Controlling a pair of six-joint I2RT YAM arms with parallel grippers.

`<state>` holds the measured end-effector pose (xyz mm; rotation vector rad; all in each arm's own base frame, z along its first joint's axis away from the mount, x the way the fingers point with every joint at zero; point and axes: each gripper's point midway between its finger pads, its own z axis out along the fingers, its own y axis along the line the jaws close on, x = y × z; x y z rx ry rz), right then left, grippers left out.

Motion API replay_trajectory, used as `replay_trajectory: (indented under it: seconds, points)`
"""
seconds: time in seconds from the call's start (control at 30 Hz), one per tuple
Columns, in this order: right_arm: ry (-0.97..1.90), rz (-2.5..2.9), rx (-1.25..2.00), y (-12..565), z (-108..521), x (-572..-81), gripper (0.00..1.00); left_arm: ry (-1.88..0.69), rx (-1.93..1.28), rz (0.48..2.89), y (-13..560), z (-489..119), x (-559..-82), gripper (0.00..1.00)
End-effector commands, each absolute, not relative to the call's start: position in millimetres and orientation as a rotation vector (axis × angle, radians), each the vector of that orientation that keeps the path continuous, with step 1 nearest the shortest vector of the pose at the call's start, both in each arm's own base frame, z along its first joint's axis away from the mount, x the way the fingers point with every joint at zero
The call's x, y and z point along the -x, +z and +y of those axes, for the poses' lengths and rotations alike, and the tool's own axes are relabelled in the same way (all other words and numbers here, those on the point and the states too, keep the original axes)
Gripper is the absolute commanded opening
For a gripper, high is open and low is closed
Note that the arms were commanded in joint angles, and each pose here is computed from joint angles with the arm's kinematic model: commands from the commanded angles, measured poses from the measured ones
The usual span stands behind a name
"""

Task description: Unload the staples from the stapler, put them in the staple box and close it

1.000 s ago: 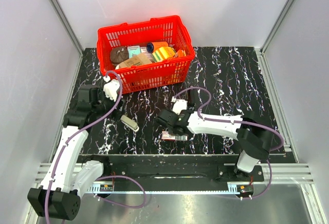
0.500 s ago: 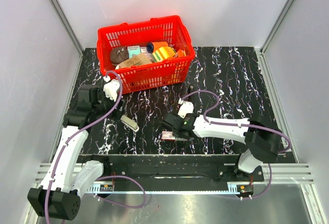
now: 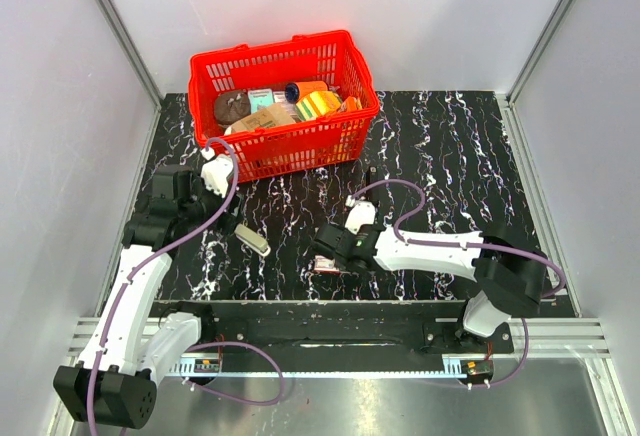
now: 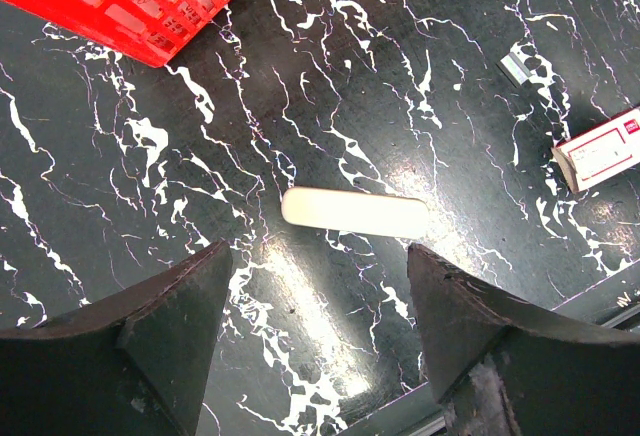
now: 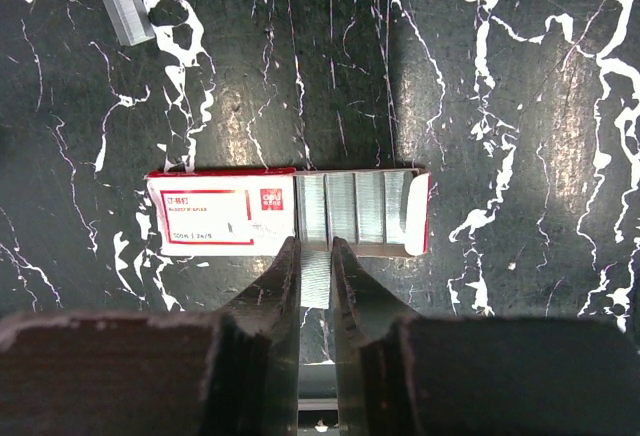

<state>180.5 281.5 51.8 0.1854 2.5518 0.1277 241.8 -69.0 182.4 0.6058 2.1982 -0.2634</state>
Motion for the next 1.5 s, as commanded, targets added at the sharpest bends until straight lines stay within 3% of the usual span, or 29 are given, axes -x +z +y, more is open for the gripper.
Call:
replay_trajectory:
  seconds: [0.0,1.47]
  points:
    - [0.118,2.542,-0.201,48,282,-178,0.03,-0.262,-0.604,2.138,194,-71,-251,0.76]
    - [0.078,2.566,-0.136,37,287,-172,0.11,-0.282,-0.602,2.14,189,-73,-248,0.76]
